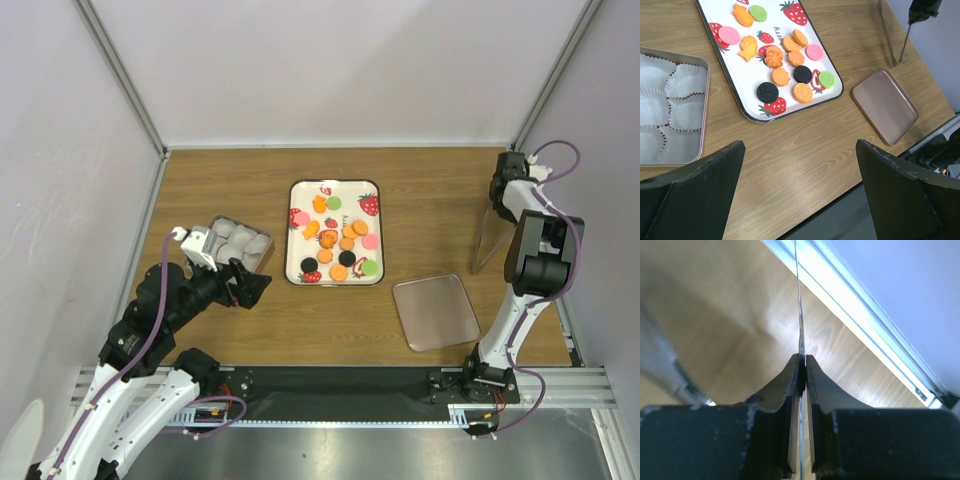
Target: Pack the cookies
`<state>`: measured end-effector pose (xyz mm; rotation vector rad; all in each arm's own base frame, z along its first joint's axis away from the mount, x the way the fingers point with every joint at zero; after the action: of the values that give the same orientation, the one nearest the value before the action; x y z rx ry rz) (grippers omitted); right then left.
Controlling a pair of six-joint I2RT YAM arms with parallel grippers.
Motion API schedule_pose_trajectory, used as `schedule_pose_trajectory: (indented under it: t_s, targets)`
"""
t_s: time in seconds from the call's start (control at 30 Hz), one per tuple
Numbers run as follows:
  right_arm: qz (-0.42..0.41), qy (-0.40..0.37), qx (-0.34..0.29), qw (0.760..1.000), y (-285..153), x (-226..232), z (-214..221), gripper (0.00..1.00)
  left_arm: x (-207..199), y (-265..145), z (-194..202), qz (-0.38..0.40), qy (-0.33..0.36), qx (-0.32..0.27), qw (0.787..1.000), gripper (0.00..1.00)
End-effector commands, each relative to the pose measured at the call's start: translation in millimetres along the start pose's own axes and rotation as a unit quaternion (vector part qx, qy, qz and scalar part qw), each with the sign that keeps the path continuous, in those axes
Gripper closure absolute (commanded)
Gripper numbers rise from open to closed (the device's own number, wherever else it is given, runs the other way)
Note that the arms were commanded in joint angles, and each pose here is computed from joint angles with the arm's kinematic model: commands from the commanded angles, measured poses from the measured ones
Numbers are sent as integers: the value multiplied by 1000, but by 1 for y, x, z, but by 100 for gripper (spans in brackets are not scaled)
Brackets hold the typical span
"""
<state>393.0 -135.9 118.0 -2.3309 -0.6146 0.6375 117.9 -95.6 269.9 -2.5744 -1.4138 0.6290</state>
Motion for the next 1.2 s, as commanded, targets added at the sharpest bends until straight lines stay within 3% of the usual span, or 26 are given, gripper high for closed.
schedule_pose_trajectory:
  t_s: [0.0, 0.2, 0.37, 0.53, 0.63, 0.77, 0.9, 1.17]
  targets:
    - [-43, 89, -32, 995, -35, 2, -46, 100, 0, 3, -5, -1, 11, -12, 1000, 0]
    - [-190, 140, -49, 970, -122, 11, -64, 100, -1, 3, -7, 0, 13, -14, 1000, 0]
    - [-340, 119, -51, 932, -218, 33, -27, 100, -20, 6, -18, 70, -19, -22, 997, 0]
    - [-531, 134, -12, 837, -319, 30, 20, 100, -43, 24, -32, 166, -69, -45, 983, 0]
    - [-615, 122, 21, 779, -385, 30, 63, 100, -59, 31, -41, 245, -92, -62, 963, 0]
    - [-678, 131, 55, 721, -440, 27, 87, 100, -71, 37, -52, 307, -110, -71, 943, 0]
    - [-710, 135, 82, 686, -476, 36, 103, 100, -78, 37, -65, 336, -108, -87, 932, 0]
    - [-757, 172, 110, 620, -515, 39, 104, 100, -80, 43, -73, 330, -116, -80, 933, 0]
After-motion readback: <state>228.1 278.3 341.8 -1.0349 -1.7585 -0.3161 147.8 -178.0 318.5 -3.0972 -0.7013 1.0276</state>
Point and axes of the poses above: each gripper's point midway between its finger pads, its own y axis out along the fingers, its own x axis along the line the jaws close on, z = x × y, the point moved 7 cm from there along -y, back along the fingers, and after that the axes turned 6 degrees about y, right-handed, at the moved point
